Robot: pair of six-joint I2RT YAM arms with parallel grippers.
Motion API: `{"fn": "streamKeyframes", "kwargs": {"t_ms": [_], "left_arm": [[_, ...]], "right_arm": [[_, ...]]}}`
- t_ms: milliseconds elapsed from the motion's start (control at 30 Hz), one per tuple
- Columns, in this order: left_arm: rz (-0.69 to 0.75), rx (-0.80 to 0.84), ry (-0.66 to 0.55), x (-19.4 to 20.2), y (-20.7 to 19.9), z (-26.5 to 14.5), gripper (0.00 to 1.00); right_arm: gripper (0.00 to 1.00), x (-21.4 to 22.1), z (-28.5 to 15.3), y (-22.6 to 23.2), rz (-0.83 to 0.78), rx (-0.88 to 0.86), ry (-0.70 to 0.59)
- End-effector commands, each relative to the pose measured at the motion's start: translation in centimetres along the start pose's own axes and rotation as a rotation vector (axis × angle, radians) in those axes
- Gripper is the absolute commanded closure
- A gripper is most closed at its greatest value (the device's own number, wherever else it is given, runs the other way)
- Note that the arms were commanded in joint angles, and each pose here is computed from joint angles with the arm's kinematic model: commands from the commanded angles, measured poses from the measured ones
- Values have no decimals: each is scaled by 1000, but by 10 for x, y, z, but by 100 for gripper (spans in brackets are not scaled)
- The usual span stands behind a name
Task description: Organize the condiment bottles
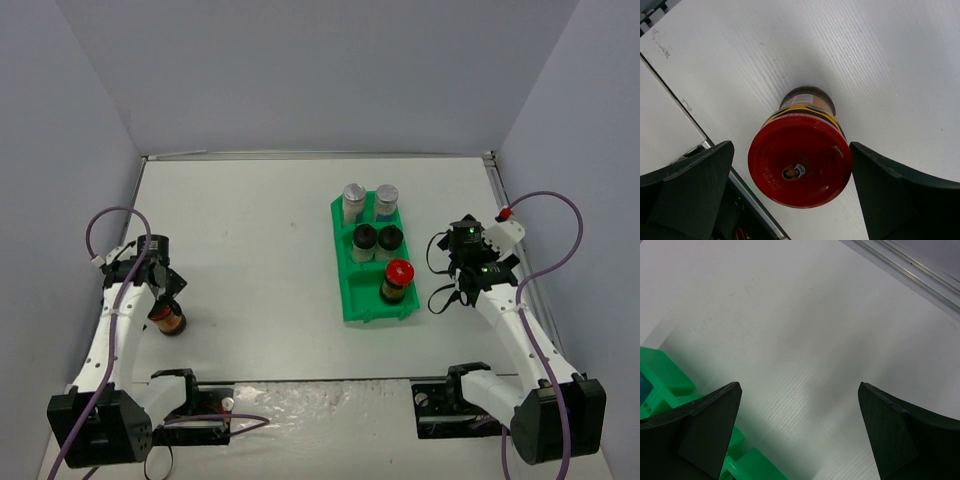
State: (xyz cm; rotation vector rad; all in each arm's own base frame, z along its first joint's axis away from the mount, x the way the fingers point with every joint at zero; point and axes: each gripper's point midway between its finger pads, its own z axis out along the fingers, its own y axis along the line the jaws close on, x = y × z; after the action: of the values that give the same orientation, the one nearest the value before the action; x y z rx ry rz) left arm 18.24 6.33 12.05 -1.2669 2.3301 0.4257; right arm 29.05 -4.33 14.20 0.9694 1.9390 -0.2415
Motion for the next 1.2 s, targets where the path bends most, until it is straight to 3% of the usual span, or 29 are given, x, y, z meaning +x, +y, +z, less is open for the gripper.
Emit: {"fn": "streamKeyframes", "kwargs": {"t_ms": [0,133,233,267,333,400,633,867,1167], "left_arm": [[-8,20,8,-2,-8,8,3],[-18,36,38,5,-14,15,7],[-21,38,56,10,-17,20,31],[-21,41,60,11,-17,19,31],[-29,44,59,10,-18,20,77],[-29,55,55,9,-20,18,100],[60,198,31,-12,-51,-4,100],[390,393,-134,-33,-129,-83,100],[766,665,-179,24,-223,-171,100]], "right_arm": [[0,-14,1,9,23,-16,-42],[0,-13,1,8,20,-15,-42],[0,-14,1,8,20,-13,-44],[0,-14,1,8,20,-13,-44],[0,-14,1,8,20,-14,-43],[0,-14,1,8,20,-14,-43],[0,-11,2,7,22,-11,-39],[0,-13,2,8,27,-8,-43],[0,-22,-2,7,39,-8,-70]]}}
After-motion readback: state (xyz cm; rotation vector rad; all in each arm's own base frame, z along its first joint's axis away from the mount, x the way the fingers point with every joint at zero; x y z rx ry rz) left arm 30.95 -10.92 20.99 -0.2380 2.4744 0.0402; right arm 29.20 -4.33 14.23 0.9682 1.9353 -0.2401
